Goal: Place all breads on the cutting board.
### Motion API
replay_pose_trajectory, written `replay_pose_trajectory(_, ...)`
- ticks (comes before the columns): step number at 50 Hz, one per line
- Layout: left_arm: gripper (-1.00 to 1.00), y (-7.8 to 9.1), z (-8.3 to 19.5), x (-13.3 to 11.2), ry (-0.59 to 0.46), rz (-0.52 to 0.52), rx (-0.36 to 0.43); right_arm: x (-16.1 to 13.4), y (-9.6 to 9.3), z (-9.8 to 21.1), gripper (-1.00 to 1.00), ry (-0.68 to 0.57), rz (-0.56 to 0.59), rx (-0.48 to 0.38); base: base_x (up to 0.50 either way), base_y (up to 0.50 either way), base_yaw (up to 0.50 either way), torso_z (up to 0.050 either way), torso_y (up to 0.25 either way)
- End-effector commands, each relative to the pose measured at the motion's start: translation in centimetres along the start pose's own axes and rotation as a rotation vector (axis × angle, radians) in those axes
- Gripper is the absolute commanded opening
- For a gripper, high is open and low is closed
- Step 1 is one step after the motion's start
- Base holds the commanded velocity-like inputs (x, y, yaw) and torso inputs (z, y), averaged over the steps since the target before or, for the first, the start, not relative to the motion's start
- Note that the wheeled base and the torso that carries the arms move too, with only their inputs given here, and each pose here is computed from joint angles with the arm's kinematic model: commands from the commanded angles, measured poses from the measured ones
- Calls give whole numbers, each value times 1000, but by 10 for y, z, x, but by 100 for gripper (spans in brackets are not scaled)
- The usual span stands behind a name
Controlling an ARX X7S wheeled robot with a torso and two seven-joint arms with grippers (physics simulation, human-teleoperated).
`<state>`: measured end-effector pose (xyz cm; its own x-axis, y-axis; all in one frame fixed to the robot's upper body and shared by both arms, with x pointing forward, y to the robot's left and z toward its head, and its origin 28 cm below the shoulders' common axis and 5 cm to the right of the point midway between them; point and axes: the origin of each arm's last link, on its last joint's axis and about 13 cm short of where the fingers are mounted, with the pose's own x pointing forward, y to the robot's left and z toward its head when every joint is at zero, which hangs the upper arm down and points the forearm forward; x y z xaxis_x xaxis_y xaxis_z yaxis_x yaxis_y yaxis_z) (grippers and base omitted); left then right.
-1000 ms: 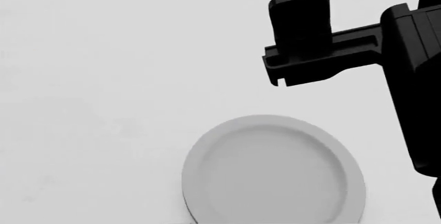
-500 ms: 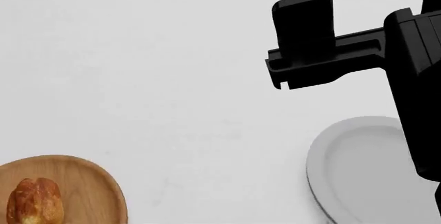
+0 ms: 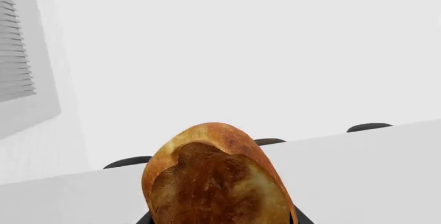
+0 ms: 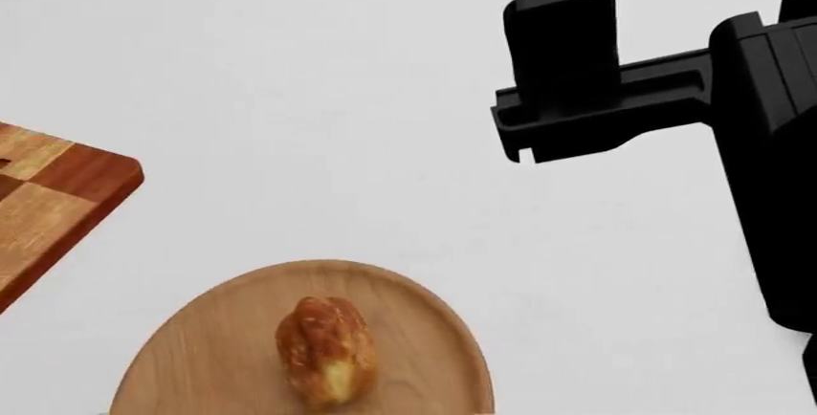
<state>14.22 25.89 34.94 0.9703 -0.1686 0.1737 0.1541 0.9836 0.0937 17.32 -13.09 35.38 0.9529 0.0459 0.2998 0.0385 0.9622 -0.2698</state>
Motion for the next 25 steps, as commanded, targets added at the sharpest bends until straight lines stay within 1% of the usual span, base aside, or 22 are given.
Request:
replay_pose_trajectory(1, -100, 0, 5, 2, -28, -20, -3, 3, 1, 1, 100, -16, 23, 28, -1, 500, 0, 0, 0)
replay_pose_trajectory(25, -100, -2, 6, 7, -19, -51, 34, 4, 1, -1, 100, -6, 33, 32, 8, 500, 0, 0, 0)
